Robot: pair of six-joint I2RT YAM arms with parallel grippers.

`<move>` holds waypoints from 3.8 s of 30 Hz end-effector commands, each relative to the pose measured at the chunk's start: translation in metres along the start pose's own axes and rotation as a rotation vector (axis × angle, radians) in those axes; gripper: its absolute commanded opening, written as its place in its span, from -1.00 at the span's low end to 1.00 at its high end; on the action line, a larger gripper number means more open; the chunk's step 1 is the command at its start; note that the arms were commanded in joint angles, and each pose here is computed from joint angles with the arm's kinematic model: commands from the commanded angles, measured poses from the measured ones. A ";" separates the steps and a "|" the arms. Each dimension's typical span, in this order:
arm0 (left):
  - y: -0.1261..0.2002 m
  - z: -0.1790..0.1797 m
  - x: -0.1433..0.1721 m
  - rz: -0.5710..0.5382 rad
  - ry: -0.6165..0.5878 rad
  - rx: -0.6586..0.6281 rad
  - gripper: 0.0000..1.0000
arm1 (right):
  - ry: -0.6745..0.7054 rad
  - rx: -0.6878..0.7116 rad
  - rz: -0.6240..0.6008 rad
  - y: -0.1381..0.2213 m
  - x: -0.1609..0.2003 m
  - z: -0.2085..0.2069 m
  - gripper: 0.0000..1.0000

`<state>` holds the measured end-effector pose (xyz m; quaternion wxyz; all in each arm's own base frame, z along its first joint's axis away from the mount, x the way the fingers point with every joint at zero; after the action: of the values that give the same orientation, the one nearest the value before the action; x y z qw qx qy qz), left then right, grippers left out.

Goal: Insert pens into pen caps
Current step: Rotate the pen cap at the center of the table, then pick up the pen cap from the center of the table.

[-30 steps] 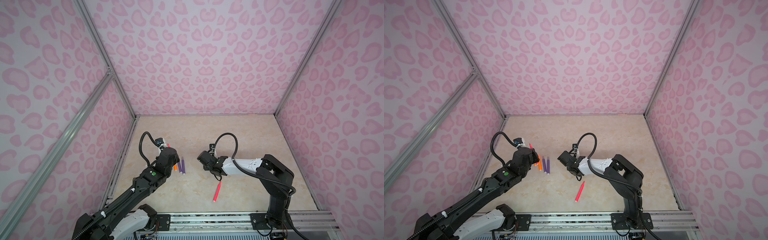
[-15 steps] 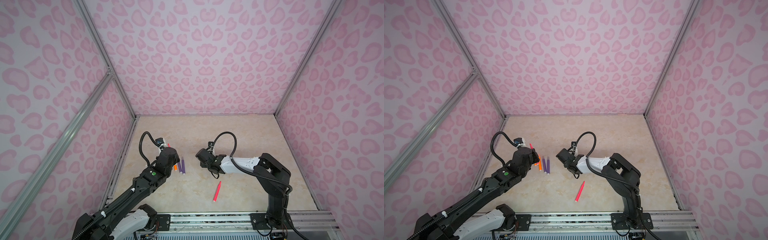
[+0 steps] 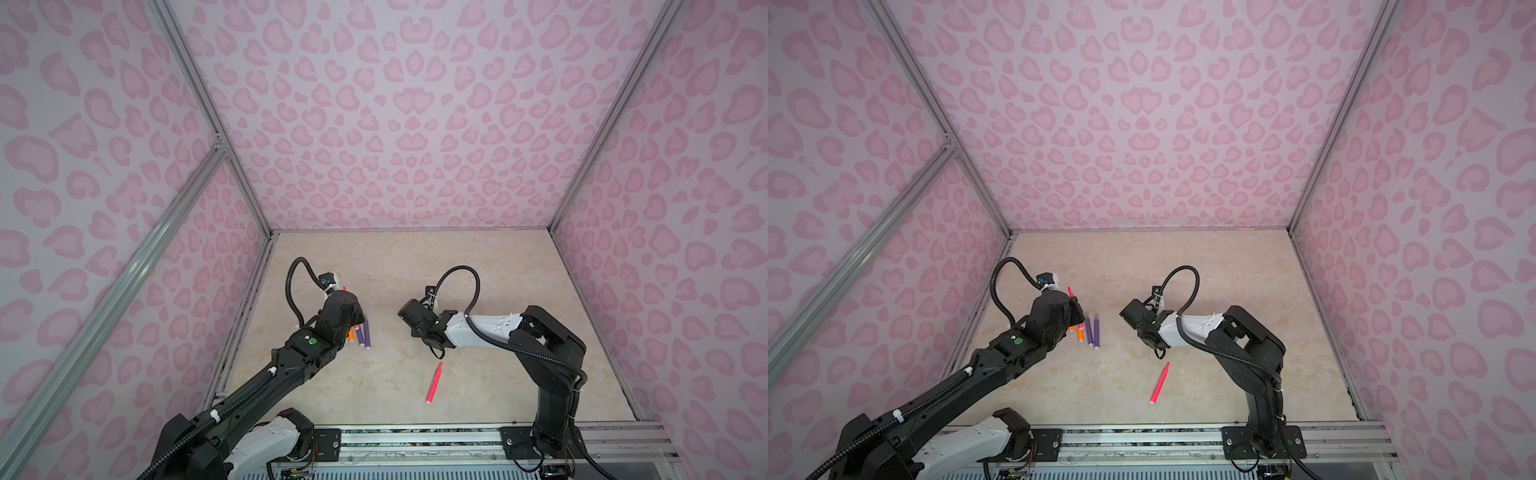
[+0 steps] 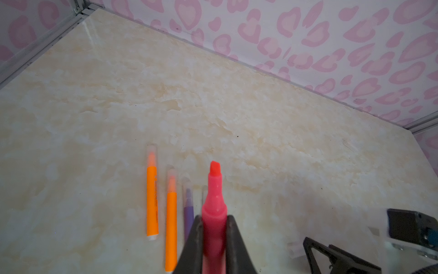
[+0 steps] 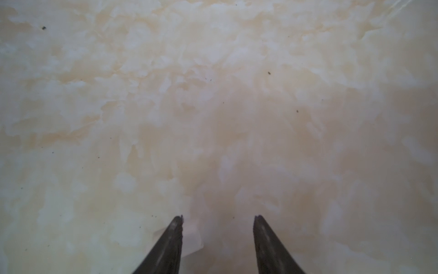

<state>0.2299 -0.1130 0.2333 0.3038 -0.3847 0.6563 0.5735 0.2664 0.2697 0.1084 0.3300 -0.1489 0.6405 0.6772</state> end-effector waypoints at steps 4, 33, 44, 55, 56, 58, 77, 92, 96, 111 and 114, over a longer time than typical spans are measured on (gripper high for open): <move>0.002 -0.003 -0.007 -0.024 0.005 0.016 -0.94 | -0.021 -0.012 -0.016 0.004 -0.002 -0.001 0.09; 0.003 -0.002 -0.007 -0.028 0.008 0.017 -0.94 | -0.281 -0.290 0.092 0.016 0.026 0.014 0.37; 0.003 -0.002 -0.007 -0.026 0.007 0.018 -0.94 | -0.215 -0.252 0.119 -0.004 0.019 0.021 0.16; 0.004 -0.002 -0.008 -0.025 0.009 0.024 -0.94 | -0.095 -0.129 0.055 0.003 0.012 0.025 0.12; 0.004 -0.003 -0.008 -0.026 0.009 0.026 -0.94 | -0.078 -0.117 0.052 0.002 0.011 0.026 0.12; 0.005 -0.002 -0.008 -0.027 0.010 0.025 -0.94 | -0.051 -0.097 0.050 0.000 0.008 0.029 0.13; 0.009 -0.001 -0.010 -0.040 0.015 0.030 -0.94 | 0.062 -0.023 0.076 -0.017 0.000 0.049 0.03; 0.011 0.000 -0.010 -0.043 0.016 0.032 -0.94 | 0.090 -0.024 0.108 -0.023 0.004 0.054 -0.29; 0.011 0.000 -0.011 -0.045 0.017 0.033 -0.94 | 0.101 -0.020 0.123 -0.025 0.004 0.054 -0.32; 0.012 0.000 -0.011 -0.047 0.018 0.036 -0.94 | 0.122 -0.027 0.143 -0.023 0.010 0.057 -0.59; 0.013 0.000 -0.011 -0.047 0.019 0.037 -0.94 | 0.122 -0.029 0.145 -0.022 0.010 0.056 -0.64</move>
<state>0.2245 -0.1106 0.2446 0.3147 -0.3936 0.6613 0.5557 0.2909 0.3298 0.1010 0.2599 -0.1557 0.6408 0.7054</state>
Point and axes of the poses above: each gripper's point midway between its finger pads, its own y axis back along the fingers, its own z axis along the line the jaws close on, x = y × z, the point moved 10 cm from there along y, back along the fingers, and after that the axes turned 10 degrees about -y, right-handed, at the moved point
